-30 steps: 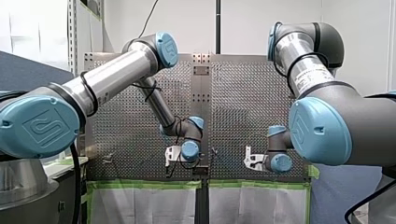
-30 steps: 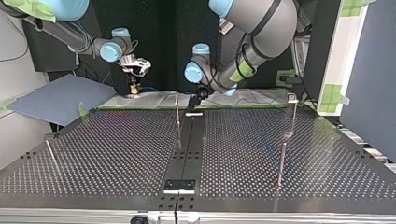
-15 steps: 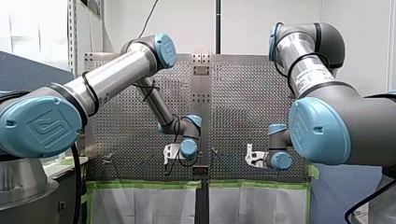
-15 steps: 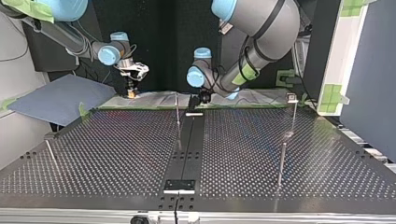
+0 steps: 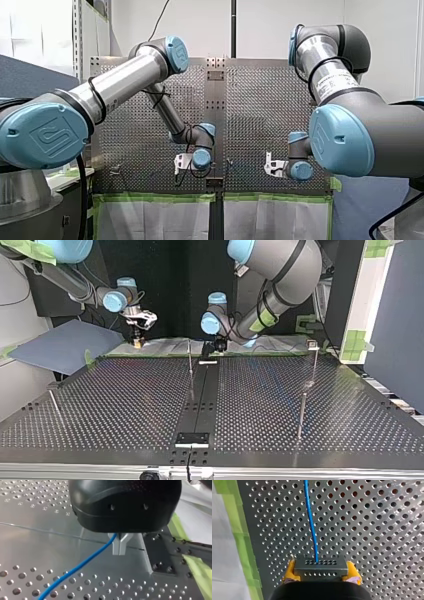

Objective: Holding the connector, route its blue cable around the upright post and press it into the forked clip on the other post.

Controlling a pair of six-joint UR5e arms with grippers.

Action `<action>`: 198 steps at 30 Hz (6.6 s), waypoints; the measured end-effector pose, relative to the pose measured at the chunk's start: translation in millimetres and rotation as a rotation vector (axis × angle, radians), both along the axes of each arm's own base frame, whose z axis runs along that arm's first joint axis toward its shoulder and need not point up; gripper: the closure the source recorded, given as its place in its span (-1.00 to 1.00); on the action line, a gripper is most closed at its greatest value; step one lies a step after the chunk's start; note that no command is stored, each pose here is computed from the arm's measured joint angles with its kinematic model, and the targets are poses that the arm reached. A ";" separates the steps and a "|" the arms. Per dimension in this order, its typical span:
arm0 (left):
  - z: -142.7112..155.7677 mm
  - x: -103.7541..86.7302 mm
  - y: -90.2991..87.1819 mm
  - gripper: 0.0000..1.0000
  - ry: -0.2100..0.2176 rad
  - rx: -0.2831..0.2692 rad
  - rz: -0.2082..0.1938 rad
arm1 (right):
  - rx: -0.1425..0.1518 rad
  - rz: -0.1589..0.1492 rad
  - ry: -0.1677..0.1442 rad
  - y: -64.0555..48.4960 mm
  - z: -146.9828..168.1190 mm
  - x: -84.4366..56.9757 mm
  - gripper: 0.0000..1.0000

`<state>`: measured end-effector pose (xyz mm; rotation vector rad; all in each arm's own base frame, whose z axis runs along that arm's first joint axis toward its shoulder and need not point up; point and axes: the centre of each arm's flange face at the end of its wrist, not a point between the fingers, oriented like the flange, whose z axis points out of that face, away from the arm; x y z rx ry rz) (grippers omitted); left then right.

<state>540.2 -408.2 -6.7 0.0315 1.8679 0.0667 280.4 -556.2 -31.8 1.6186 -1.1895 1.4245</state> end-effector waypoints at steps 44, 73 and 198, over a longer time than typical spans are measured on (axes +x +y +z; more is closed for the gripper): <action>3.8 17.7 14.5 0.96 -0.007 -0.023 0.023 | 0.057 -0.034 0.102 -46.0 -3.9 1.1 1.00; 10.8 47.6 35.0 0.96 0.013 -0.179 0.025 | -0.011 -0.199 0.024 -93.5 19.9 -30.8 1.00; 43.0 -99.8 -60.8 -1.00 0.123 -0.135 -0.364 | 0.071 -0.137 0.052 -72.9 5.9 -6.1 1.00</action>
